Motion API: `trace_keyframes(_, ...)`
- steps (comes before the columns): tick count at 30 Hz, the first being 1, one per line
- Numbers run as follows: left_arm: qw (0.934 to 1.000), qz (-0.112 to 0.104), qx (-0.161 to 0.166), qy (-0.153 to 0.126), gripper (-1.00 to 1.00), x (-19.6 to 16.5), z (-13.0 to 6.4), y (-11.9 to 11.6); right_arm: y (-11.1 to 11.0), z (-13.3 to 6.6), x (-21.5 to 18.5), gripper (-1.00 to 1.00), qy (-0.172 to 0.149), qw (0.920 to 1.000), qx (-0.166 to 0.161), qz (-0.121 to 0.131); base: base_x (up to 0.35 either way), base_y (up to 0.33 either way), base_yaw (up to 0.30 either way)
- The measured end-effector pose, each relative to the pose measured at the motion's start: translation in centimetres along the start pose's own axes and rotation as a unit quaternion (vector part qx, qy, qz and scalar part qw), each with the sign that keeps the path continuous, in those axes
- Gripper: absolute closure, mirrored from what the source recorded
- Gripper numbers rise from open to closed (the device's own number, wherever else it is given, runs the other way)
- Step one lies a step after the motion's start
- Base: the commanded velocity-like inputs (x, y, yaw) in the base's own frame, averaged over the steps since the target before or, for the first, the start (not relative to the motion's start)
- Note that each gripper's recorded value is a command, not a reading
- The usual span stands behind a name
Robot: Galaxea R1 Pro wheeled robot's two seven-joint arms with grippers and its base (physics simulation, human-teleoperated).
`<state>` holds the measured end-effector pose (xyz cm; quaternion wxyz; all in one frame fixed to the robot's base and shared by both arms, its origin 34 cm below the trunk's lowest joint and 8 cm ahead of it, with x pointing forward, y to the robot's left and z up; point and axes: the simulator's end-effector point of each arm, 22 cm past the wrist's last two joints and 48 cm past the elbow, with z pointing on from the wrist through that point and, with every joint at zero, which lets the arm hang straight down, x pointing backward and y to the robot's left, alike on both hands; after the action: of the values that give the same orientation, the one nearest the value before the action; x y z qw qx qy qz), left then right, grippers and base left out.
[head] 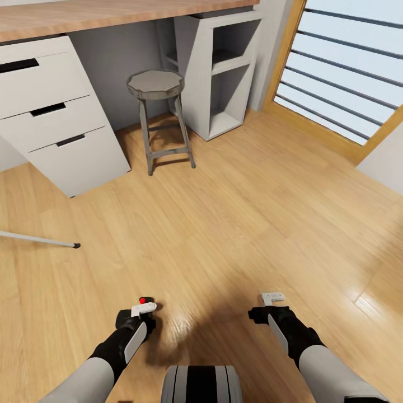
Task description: Attach the digital camera to the camera tripod in the bedroom.
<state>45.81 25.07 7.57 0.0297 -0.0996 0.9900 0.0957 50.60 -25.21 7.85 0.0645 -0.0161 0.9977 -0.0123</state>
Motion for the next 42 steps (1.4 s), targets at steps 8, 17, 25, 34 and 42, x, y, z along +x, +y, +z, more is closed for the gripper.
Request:
trace_keyframes(8, 1.0, 0.0, 0.0, -0.001, -1.0, -0.1, 0.0, 0.0, 0.0, 0.0, 0.0, -1.0, 0.0, 1.0, 0.0, 0.0, 0.0, 0.0, 0.0)
trace_keyframes(17, 1.0, 0.002, -0.001, 0.001, 1.0, 0.3, 0.1, 0.1, 0.1, 0.0, 0.0, -1.0, 0.0, 1.0, 0.0, 0.0, 0.0, 0.0, 0.0)
trace_keyframes(25, 1.0, 0.002, 0.002, 0.003, 1.0, 0.4, 0.2, 0.0, 0.1, 0.0, 0.0, -1.0, 0.0, 1.0, -0.001, 0.0, 0.0, 0.0, 0.0)
trace_keyframes(34, 1.0, 0.001, 0.003, 0.002, 1.0, 0.4, 0.1, -0.1, 0.1, 0.0, 0.0, -1.0, 0.0, 1.0, 0.0, 0.0, 0.0, 0.0, 0.0)
trace_keyframes(42, 0.9999, -0.005, 0.006, -0.014, 1.0, -0.8, -0.1, -0.4, 0.0, 0.0, 0.0, -1.0, 0.0, 1.0, 0.0, 0.0, 0.0, 0.0, 0.0)
